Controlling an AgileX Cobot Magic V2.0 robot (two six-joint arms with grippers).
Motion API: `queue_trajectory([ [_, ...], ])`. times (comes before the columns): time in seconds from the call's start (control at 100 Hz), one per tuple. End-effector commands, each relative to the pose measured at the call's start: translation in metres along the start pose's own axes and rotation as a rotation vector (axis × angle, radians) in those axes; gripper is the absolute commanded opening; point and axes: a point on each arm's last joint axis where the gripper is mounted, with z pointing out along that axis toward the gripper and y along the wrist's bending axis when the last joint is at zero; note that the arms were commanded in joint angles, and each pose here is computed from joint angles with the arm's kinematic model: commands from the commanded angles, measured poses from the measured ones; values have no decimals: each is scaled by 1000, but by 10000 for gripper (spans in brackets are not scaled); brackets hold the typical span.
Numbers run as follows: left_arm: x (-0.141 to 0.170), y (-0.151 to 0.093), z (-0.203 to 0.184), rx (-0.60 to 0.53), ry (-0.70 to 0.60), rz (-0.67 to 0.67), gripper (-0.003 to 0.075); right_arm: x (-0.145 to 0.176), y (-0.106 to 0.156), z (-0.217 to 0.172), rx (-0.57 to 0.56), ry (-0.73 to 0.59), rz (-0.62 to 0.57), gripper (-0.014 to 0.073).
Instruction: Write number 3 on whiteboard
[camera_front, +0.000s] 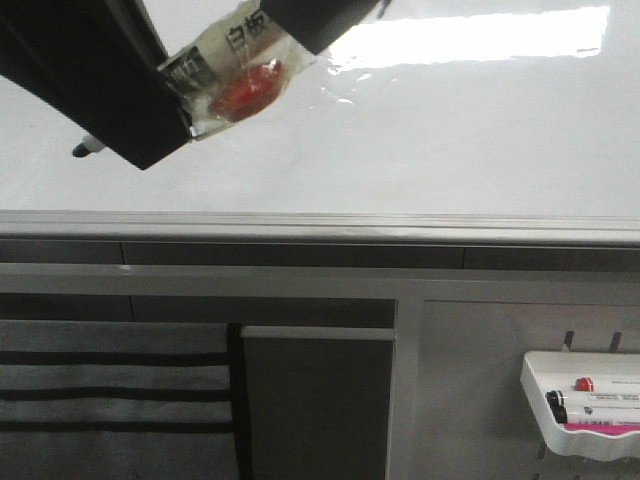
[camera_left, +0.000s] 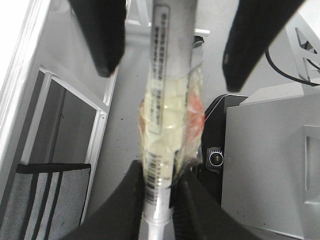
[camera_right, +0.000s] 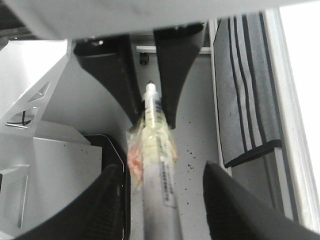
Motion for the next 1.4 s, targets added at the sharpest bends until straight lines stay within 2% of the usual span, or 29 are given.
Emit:
queue_trajectory([
  [0.0, -12, -3, -14, -34, -90, 11, -13, -14, 2, -13, 28, -78, -17, 226],
  [0.14, -12, -3, -14, -34, -90, 11, -13, -14, 2, -13, 28, -78, -17, 89],
  [0.24, -13, -2, -14, -45, -98, 11, -10, -14, 2, -13, 28, -78, -17, 42],
  [0.32, -13, -1, -14, -52, -101, 12, 15, -14, 2, -13, 28, -78, -17, 38],
  [0.39, -13, -1, -14, -57, -95, 16, 92, -14, 2, -13, 30, -79, -17, 38],
  [0.54, -14, 3, -16, -95, -114, 11, 333, -13, 0, -14, 52, -70, -11, 38],
  [0.6, -14, 5, -21, -128, -140, -9, 372, -12, -1, -18, 85, -57, 13, 38],
  [0.85, -2, 10, -68, -339, -281, -123, 368, -6, 5, -51, 284, -14, 116, 40],
  [1.01, 23, 7, -90, -471, -339, -248, 368, 13, 7, -74, 425, -34, 279, 40],
  [1.21, 62, -1, -95, -630, -443, -476, 368, 49, 12, -97, 599, -110, 526, 40],
  [1.3, 77, -6, -94, -691, -499, -588, 368, 67, 18, -101, 653, -133, 649, 40],
  [1.39, 91, -10, -91, -737, -530, -661, 368, 83, 25, -98, 674, -127, 713, 40],
])
